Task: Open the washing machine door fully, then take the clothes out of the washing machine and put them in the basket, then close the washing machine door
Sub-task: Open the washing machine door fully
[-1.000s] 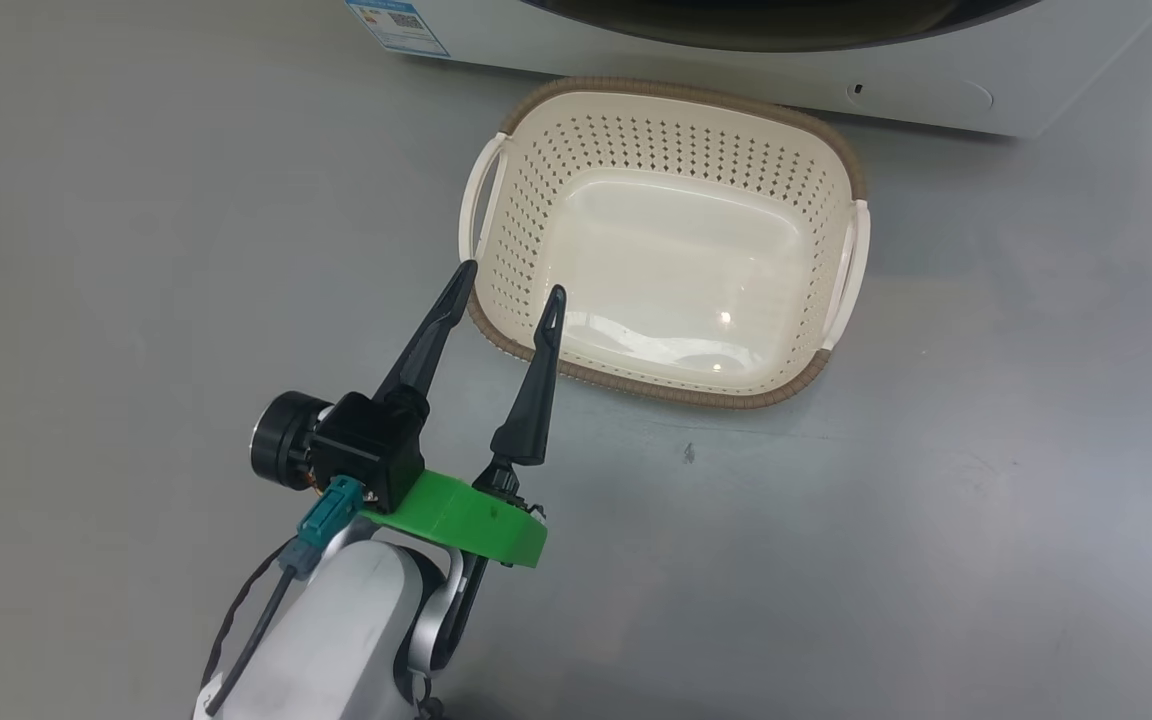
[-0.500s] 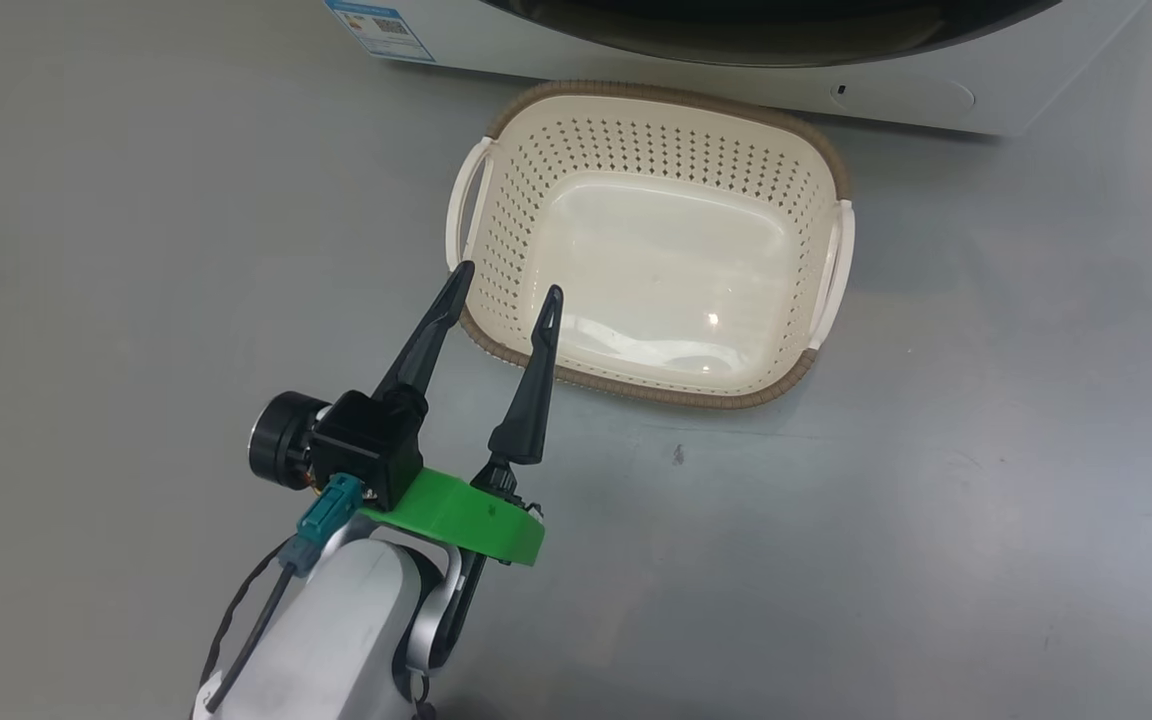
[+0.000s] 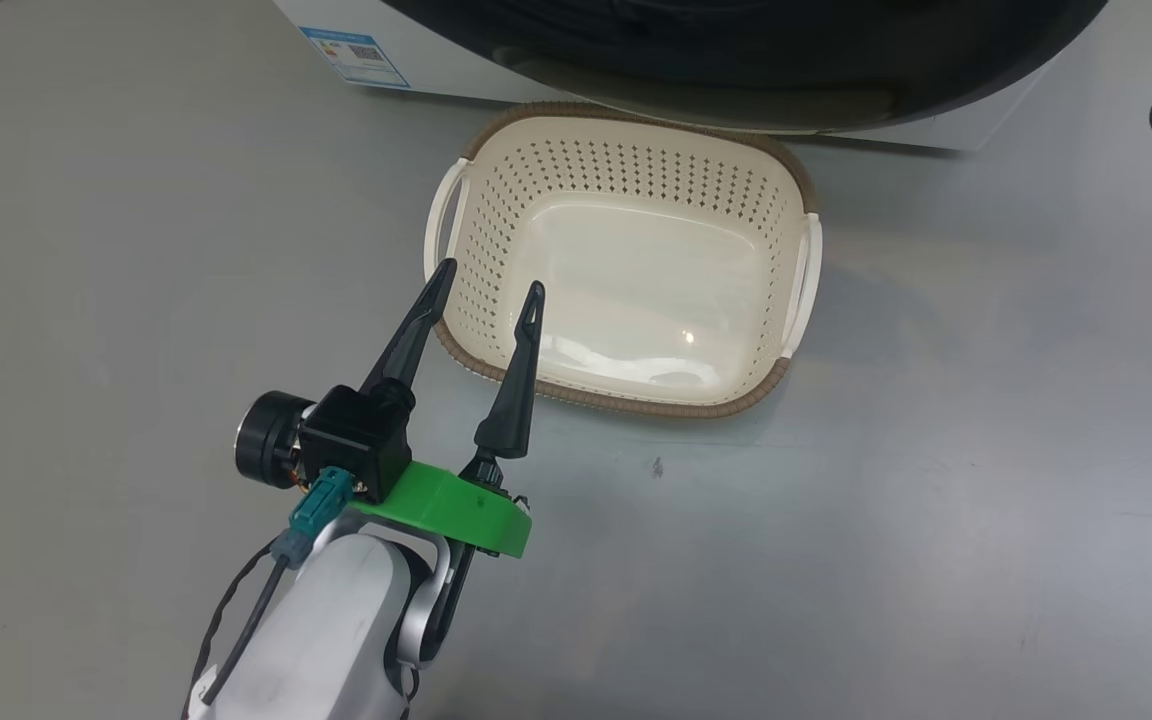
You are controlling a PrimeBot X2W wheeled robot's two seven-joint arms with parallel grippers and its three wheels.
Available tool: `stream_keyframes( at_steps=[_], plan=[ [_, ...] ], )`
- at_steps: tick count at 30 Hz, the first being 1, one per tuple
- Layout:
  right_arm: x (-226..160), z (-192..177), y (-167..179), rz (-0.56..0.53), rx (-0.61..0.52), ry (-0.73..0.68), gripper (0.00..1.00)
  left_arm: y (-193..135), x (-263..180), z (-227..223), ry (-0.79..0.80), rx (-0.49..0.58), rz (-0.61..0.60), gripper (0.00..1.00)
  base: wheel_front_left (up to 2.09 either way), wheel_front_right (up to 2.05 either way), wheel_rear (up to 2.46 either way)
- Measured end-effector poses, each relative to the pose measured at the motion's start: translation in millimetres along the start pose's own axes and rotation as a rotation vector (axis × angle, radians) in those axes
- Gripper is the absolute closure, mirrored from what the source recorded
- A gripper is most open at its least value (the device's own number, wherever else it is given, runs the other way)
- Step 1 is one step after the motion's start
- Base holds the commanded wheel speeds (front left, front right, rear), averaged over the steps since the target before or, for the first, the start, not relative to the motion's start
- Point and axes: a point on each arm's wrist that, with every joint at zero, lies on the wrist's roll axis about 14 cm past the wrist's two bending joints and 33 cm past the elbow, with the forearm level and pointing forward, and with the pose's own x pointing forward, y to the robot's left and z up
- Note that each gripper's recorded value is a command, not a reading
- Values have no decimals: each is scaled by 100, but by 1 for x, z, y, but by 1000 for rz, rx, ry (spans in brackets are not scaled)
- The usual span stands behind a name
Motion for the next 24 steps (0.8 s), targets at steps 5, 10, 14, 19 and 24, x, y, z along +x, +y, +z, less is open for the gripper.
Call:
stream_keyframes(
  at_steps=[5, 10, 14, 19, 24],
  plan=[
    [-5, -14, -7, -24, 3, 47, 100, -2, 0, 3, -10, 2, -4, 0, 0, 0, 0],
    [-9, -25, -7, -19, 4, 75, 100, -2, 0, 8, -23, 3, -4, 0, 0, 0, 0],
    [-13, -35, -8, -14, 10, 98, 100, -2, -1, 12, -32, 4, -3, 0, 0, 0, 0],
    [-15, -54, -8, -8, 10, 142, 100, -3, -3, 17, -45, 22, -6, 0, 0, 0, 0],
    [-16, -75, -9, -1, 13, 186, 100, -4, -8, 20, -50, 29, -5, 0, 0, 0, 0]
  ],
)
